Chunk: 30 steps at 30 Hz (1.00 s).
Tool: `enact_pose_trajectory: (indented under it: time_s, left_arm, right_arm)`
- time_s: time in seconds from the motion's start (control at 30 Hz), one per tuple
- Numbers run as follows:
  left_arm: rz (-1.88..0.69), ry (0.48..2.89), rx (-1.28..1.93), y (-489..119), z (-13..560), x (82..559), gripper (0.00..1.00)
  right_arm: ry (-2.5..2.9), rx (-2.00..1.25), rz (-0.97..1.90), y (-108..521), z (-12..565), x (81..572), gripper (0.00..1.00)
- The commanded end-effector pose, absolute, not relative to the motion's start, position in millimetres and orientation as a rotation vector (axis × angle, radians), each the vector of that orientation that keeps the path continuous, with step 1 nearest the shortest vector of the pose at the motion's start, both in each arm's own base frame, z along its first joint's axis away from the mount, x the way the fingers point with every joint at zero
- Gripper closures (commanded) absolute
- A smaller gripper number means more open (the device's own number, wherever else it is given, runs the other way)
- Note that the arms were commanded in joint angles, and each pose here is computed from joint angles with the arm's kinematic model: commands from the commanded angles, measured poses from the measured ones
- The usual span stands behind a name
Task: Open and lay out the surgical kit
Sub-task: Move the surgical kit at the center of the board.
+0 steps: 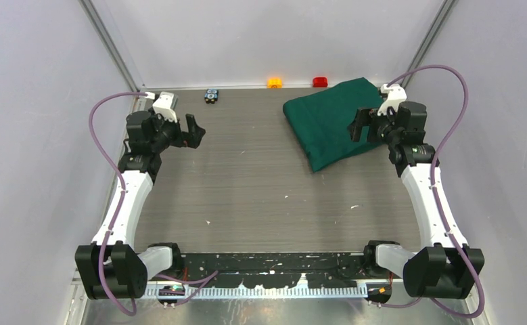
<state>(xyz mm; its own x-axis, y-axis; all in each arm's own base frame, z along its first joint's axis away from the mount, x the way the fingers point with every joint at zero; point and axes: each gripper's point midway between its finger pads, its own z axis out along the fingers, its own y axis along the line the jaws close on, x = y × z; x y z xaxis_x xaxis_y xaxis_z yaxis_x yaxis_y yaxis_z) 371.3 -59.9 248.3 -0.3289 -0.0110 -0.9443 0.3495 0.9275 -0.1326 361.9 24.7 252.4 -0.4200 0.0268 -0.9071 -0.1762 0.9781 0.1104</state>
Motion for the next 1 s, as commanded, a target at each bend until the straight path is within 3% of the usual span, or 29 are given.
enact_pose_trajectory:
  time_s: [0.0,0.2,0.4,0.97]
  left_arm:
    - [-0.444,1.809,0.320,-74,274,365,0.00]
    - [-0.506,1.800,0.332,-83,272,363,0.00]
    - [-0.497,1.792,0.330,-82,268,362,0.00]
    - [-0.520,1.797,0.319,-84,262,364,0.00]
  right_arm:
    - [2.020,-0.233,0.312,49,251,361,0.06]
    - [2.107,-0.414,0.218,100,216,379,0.06]
    - [2.247,-0.549,0.163,144,165,402,0.17]
    - [2.488,-0.626,0.178,175,81,403,0.28]
